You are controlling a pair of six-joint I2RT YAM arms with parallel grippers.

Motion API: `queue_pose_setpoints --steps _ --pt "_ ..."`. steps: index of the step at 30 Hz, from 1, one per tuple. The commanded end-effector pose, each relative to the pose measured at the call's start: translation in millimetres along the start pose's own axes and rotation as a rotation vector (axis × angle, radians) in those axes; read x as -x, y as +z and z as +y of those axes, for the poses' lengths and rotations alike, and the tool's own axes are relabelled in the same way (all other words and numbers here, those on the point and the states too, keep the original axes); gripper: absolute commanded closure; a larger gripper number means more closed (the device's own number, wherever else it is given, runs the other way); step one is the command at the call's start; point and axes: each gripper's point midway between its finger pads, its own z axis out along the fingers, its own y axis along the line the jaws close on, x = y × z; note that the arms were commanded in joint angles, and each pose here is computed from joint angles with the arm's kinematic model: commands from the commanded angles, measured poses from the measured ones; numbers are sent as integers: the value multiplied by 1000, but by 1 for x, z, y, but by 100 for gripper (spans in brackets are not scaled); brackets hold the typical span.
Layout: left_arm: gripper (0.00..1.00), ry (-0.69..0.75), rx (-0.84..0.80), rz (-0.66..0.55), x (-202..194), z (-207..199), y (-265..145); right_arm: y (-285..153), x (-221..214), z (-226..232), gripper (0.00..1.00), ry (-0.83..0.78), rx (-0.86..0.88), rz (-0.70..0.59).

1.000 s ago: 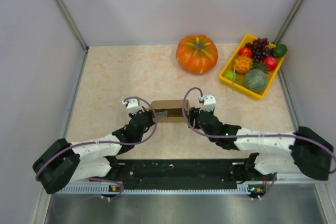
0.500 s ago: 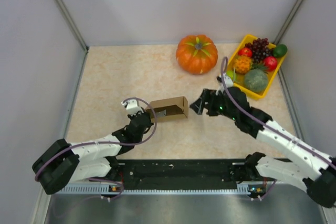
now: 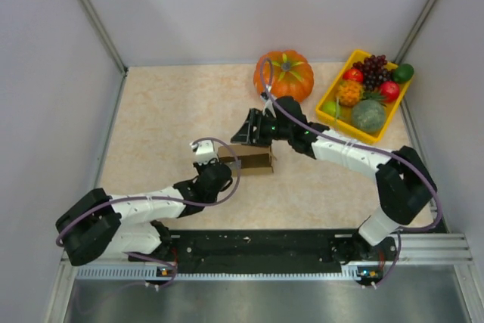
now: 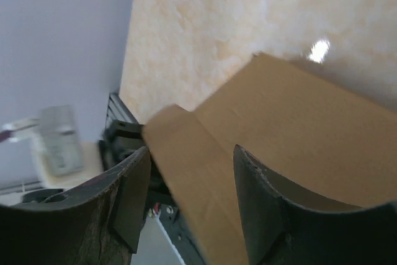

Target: Fold the paper box

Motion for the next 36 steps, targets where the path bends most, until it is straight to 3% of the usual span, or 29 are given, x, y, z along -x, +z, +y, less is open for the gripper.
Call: queue_pose_setpoints --steps 1,5,6,10,12,15,18,21,23,24,27,29,33,36 --pt "88 69 21 -6 0 -1 -3 18 -20 0 45 21 112 24" --pt "65 91 -11 24 -3 -5 -11 28 -41 -23 46 44 96 71" --pt "54 91 -25 34 -3 -6 -15 30 -42 -26 46 47 102 60" --pt "43 64 -187 194 -23 -14 -46 32 -57 -41 46 50 99 77" --pt "43 43 -261 271 -29 -12 -68 31 -64 -48 46 56 97 83" --pt "53 -18 -435 366 -26 -21 -109 29 -72 -55 46 47 103 85" --pt "60 -83 -649 314 15 -44 -148 27 -83 -68 46 17 90 92" --pt "61 -104 -657 252 61 -56 -160 27 -90 -85 46 -37 38 102" --pt "61 -28 -585 265 62 -61 -143 26 -93 -92 46 -67 4 118" --pt "66 -39 -532 240 78 -62 -134 24 -90 -89 46 -75 2 116" --pt "80 -43 -408 288 72 -56 -80 6 -79 -72 46 -118 3 97" --pt "84 -103 -492 342 63 -71 -58 -8 -71 -72 43 -149 -39 59" --pt "84 -71 -412 401 42 -55 -24 -47 -74 -84 38 -223 -135 32" --pt "72 -28 -400 387 38 -52 -15 -72 -83 -111 31 -304 -214 20"
